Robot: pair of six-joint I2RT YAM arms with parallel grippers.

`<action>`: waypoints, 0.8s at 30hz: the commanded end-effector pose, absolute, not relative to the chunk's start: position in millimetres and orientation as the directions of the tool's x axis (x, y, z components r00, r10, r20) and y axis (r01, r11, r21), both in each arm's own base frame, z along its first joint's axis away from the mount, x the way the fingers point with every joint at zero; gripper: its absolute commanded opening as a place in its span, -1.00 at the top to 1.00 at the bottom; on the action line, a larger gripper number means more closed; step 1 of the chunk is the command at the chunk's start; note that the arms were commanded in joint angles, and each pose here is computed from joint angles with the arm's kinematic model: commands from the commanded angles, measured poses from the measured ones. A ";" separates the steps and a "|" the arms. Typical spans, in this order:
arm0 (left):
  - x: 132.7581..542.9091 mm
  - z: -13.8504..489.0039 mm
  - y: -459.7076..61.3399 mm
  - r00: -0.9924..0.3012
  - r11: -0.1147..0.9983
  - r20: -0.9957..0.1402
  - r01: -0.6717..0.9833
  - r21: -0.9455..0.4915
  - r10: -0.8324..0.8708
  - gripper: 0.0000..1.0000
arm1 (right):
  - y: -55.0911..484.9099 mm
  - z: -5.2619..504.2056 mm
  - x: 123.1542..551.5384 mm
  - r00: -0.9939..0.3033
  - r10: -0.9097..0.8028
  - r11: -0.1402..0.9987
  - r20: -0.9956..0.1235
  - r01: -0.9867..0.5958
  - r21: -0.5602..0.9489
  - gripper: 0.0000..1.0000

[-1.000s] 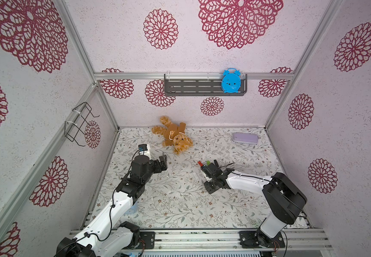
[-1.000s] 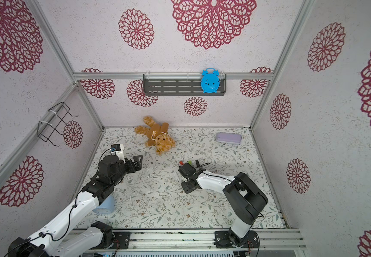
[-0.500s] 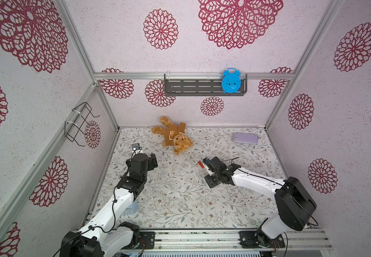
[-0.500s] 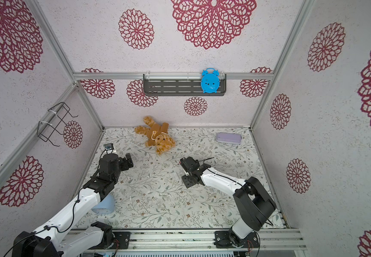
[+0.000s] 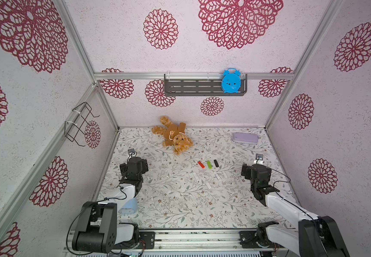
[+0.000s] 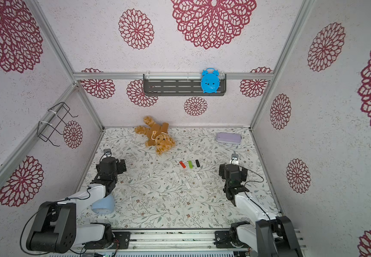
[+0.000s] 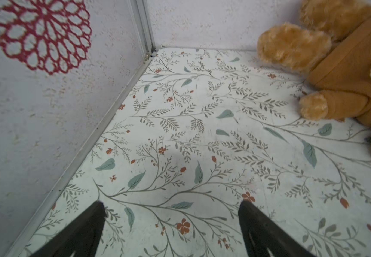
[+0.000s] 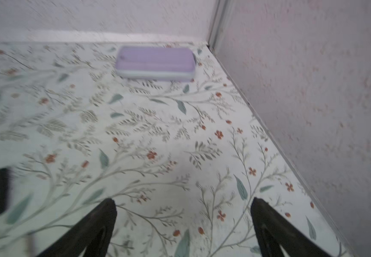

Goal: Close the usb drive cover
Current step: Reset both arms

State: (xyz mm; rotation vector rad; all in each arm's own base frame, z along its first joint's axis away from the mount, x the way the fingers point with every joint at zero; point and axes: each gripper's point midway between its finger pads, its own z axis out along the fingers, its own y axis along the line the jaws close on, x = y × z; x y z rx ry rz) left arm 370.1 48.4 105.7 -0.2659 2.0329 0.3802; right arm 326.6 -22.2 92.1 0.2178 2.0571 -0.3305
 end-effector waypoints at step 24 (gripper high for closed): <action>399.9 120.3 86.3 -0.235 0.931 -0.969 -0.365 0.014 -0.078 -0.94 | -24.5 111.7 377.0 -0.201 0.007 0.982 -0.980 0.187 -0.031 -0.98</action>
